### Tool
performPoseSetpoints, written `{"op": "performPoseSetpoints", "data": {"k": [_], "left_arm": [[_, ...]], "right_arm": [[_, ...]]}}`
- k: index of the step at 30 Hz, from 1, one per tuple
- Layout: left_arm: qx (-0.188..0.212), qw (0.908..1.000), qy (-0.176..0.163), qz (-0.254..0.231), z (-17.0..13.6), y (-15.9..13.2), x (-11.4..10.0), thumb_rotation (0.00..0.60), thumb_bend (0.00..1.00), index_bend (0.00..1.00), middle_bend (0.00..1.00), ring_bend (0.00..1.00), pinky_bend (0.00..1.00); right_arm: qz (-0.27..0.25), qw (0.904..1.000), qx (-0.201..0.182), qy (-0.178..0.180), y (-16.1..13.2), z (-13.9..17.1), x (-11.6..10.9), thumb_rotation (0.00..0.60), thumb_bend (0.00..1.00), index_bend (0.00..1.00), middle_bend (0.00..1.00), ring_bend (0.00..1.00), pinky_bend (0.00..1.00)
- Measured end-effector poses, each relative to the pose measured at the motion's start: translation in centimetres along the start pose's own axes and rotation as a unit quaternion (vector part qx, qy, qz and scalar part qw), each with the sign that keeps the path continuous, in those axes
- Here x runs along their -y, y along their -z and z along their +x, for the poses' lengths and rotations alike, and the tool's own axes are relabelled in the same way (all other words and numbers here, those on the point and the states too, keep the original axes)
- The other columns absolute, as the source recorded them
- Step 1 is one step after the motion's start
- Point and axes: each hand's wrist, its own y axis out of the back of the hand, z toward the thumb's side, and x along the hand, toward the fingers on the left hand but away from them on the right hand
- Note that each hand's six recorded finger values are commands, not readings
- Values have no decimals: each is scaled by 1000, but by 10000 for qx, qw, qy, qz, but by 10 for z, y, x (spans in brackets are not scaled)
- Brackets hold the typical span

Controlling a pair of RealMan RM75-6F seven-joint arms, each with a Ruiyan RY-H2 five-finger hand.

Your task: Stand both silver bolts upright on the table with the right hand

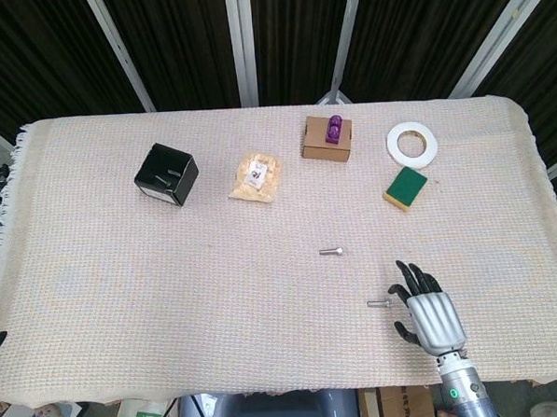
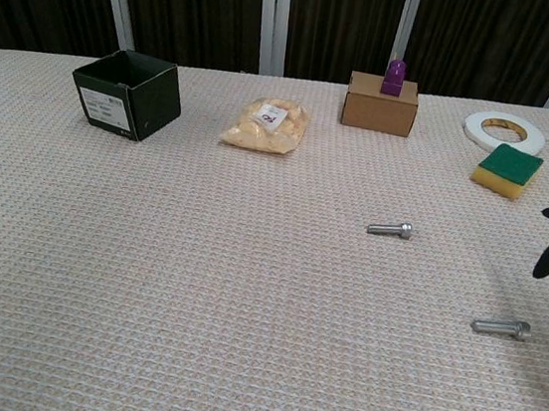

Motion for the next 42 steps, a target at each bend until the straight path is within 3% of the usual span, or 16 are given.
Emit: {"op": "performPoseSetpoints", "data": {"k": [20,42], "left_arm": [[-36,10000,2,41,1,0,1,600,123,61,39,0,136],[-54,10000,0,79,1,1,1,600,123,61,39,0,136]], "right_arm": [[-105,9996,34,-262,-46,-33,18,600,285,436,64,101,188],[-40,9988,302,-388,-31,-42,34,600,296,503,64,102,188]]}}
